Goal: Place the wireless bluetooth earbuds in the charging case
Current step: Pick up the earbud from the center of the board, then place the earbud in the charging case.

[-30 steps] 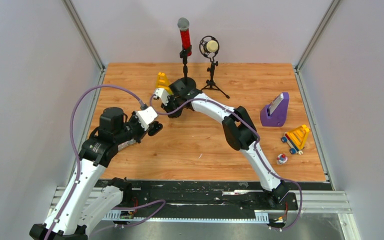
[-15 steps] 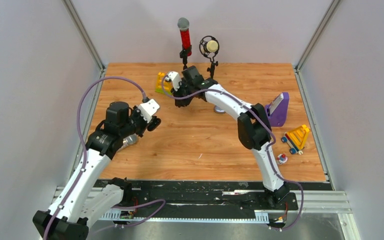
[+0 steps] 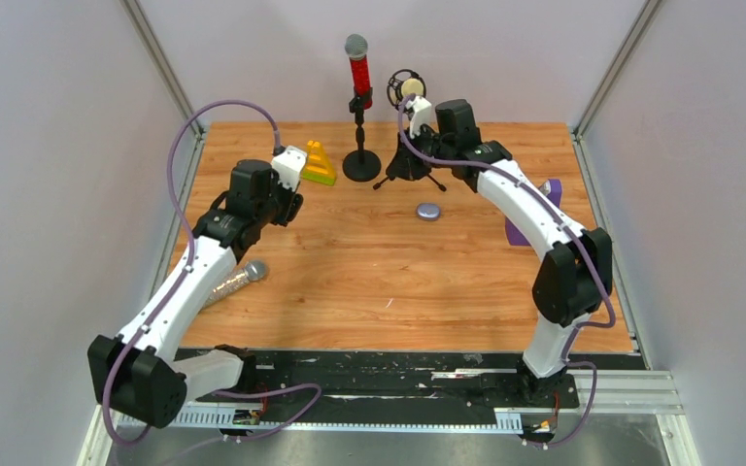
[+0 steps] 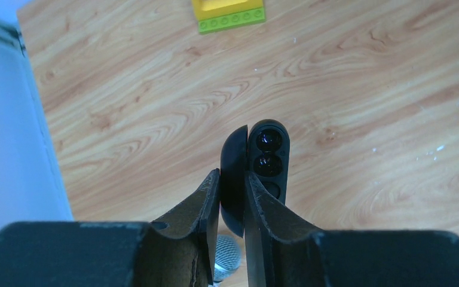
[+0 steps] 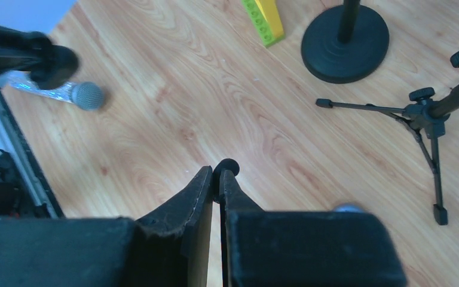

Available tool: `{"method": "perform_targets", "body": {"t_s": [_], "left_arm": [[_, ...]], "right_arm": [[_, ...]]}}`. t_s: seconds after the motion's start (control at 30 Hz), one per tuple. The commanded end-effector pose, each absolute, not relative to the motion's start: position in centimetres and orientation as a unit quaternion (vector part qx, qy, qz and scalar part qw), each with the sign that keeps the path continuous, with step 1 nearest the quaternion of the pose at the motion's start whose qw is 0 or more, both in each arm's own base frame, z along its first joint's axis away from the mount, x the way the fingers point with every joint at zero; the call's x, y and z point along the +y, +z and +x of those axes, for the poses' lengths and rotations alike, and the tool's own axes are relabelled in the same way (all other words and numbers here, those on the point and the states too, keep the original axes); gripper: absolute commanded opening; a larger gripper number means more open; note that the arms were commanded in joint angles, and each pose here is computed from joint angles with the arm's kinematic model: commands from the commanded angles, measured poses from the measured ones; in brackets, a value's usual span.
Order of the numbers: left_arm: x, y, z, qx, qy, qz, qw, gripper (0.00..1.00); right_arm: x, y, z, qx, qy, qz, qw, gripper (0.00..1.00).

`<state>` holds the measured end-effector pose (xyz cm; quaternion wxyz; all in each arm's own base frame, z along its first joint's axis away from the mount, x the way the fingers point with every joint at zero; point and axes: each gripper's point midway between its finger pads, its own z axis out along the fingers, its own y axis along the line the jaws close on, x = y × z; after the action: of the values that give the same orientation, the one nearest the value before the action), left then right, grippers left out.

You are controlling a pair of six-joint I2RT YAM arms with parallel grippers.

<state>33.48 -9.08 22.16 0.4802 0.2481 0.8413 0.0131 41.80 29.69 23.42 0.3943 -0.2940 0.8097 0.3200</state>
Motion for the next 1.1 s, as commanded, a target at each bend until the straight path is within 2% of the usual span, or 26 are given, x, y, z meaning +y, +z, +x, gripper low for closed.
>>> {"method": "perform_targets", "body": {"t_s": [0.0, 0.27, 0.7, 1.07], "left_arm": [[-9.0, 24.9, 36.4, 0.843, 0.003, 0.133, 0.522, 0.28], [-11.4, 22.4, 37.3, 0.878, -0.073, 0.041, 0.471, 0.28], [-17.5, 22.1, 37.3, 0.881, -0.163, 0.085, 0.436, 0.30], [-18.2, 21.0, 36.6, 0.883, -0.181, 0.062, 0.428, 0.27]], "right_arm": [[31.2, 28.8, 40.0, 0.775, 0.386, -0.251, 0.433, 0.00], [32.6, 28.9, 38.5, 0.779, 0.462, -0.194, 0.376, 0.00], [34.8, 28.4, 38.4, 0.781, 0.502, -0.164, 0.334, 0.00], [38.3, 25.7, 38.1, 0.800, 0.482, -0.170, 0.314, 0.00]]}}
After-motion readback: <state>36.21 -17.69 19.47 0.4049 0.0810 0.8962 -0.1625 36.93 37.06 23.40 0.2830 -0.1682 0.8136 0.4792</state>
